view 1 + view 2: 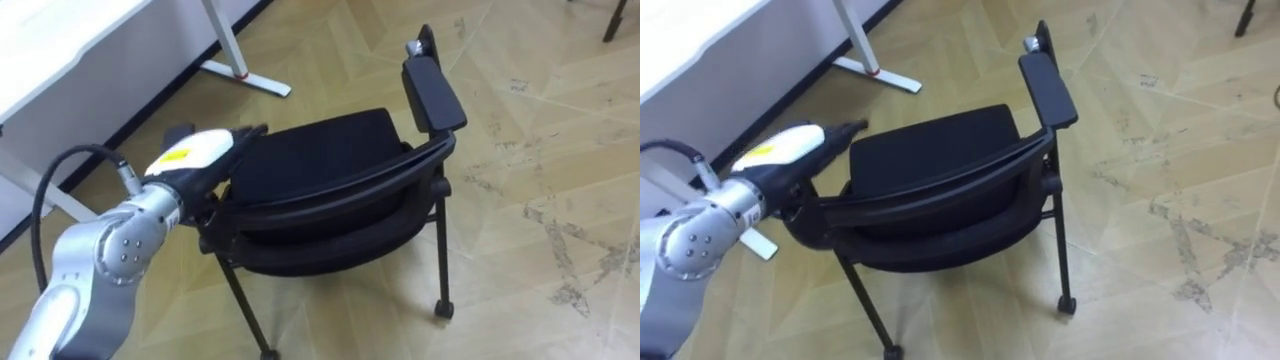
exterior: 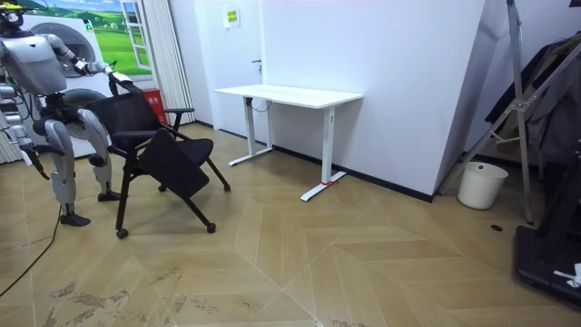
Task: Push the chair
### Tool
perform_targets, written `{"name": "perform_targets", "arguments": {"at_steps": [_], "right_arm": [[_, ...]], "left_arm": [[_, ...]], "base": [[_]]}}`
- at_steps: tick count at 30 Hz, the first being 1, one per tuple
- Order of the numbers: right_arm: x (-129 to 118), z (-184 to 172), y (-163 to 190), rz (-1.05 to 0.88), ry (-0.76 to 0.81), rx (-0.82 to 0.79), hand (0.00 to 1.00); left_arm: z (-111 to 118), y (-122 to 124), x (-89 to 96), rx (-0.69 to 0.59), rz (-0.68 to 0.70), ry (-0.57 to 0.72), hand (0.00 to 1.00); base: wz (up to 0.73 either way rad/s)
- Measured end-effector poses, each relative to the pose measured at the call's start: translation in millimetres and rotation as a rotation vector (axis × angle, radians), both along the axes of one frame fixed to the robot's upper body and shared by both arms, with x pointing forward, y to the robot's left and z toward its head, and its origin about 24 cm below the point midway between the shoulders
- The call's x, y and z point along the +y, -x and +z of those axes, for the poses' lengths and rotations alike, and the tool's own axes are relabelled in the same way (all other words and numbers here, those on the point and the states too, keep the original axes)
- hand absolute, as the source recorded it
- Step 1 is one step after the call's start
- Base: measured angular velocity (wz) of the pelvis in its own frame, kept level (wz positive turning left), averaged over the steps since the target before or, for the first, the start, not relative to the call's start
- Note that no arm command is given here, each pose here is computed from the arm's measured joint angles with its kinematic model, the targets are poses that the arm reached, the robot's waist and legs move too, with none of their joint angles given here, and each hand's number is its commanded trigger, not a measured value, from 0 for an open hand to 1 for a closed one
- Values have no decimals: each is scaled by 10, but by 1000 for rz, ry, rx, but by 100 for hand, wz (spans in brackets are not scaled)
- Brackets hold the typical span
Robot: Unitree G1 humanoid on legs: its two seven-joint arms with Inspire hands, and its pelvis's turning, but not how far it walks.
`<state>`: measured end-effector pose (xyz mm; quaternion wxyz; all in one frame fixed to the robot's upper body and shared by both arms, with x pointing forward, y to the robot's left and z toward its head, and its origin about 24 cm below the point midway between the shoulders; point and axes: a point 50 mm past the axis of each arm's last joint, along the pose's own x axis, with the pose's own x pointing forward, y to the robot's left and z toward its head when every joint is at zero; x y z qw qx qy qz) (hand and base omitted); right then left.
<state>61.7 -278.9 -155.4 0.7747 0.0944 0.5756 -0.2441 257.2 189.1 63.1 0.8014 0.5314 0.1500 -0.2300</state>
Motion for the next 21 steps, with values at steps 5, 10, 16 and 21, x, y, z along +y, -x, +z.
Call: {"name": "perform_targets", "arguments": {"at_steps": [5,10,16,21], "right_arm": [[-38,11,12,-43,21,2,0],[-52,10,75,-47,46,23,0],[-79,42,-3,-20,74,-11,0],[-88,61,-71,-17,86,-33,0]], "left_arm": [[-168,-3,80,69,59,-6,0],[-263,-45,84,82,89,6,0],[-339,-53,97,90,101,0,0],[-410,-155,116,99,118,9,0]], "base": [[-2],[-8],[-8],[-1]]}}
